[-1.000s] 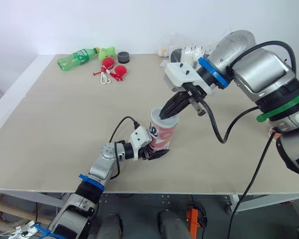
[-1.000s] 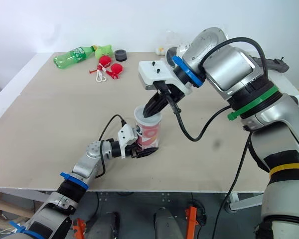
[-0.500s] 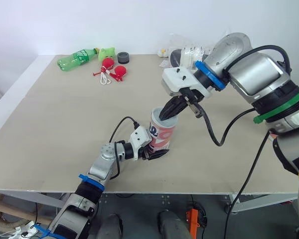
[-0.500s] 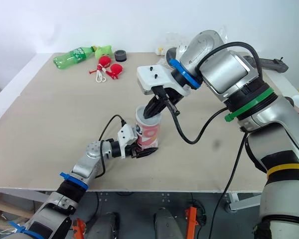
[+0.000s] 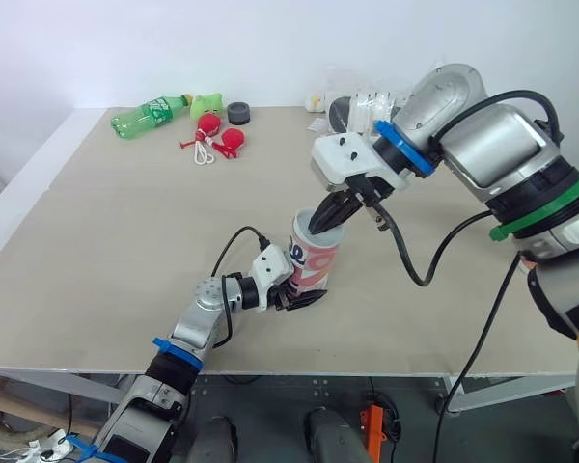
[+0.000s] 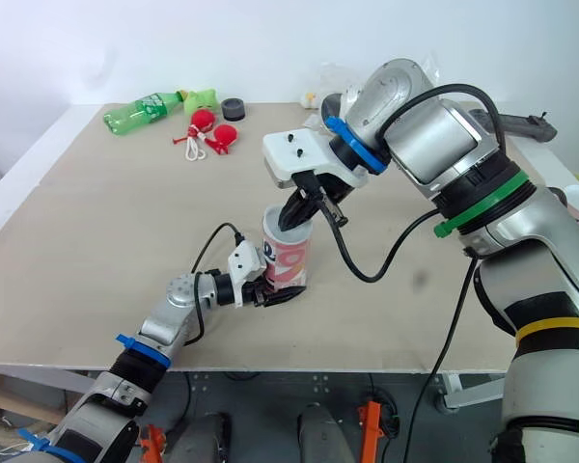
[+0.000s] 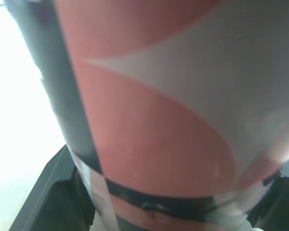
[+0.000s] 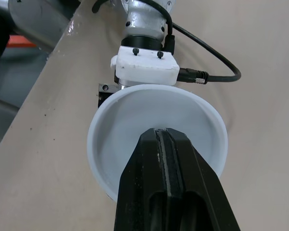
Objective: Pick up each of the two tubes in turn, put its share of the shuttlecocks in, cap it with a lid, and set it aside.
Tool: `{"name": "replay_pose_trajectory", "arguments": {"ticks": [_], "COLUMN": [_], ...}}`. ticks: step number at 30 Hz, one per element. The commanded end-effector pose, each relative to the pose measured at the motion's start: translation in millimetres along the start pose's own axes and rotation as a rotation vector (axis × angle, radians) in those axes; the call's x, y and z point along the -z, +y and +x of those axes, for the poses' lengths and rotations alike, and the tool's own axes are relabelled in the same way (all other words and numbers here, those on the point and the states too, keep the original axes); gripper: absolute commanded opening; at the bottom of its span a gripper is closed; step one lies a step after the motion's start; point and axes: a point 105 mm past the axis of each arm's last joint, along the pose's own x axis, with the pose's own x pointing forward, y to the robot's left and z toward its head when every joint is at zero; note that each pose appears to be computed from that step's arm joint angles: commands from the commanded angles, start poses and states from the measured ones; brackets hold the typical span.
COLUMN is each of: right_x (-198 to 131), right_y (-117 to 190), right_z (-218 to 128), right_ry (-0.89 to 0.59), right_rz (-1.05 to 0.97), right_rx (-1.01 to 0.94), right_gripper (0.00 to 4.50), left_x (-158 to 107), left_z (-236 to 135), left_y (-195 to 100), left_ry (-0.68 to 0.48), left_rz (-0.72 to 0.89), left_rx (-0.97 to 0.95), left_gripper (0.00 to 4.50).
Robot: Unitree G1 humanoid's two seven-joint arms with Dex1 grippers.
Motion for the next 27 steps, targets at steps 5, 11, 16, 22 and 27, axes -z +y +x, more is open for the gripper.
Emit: {"name": "replay_pose_trajectory", "arguments": {"ticks": [5, 11, 16, 22, 27], "right_x": [23, 27, 28, 3, -18], "right_y": [13, 14, 19, 11, 8], "right_z": [28, 33, 37, 17, -20], "right_ry": [0.109, 0.128, 0.129, -0.05, -0.278], "right_rz": [0.04, 0.036, 0.033, 0.046, 0.064], "right_rx": [-0.114, -0.123, -0.144, -0.069, 0.051], "right_gripper": [0.03, 0.03, 0.03, 0.03, 0.32], "left_x": [15, 15, 15, 15, 14], "left_z": [-1, -1, 0, 0, -2], "left_y": [-6, -6, -6, -6, -5], "left_ry": [0.049, 0.048, 0.047, 0.044, 0.037], "left_rz": [-0.03, -0.03, -0.03, -0.031, -0.039], "left_rx": [0.009, 0.008, 0.007, 0.005, -0.003], "left_gripper": [3.15, 3.15, 3.15, 3.15, 3.15]}}
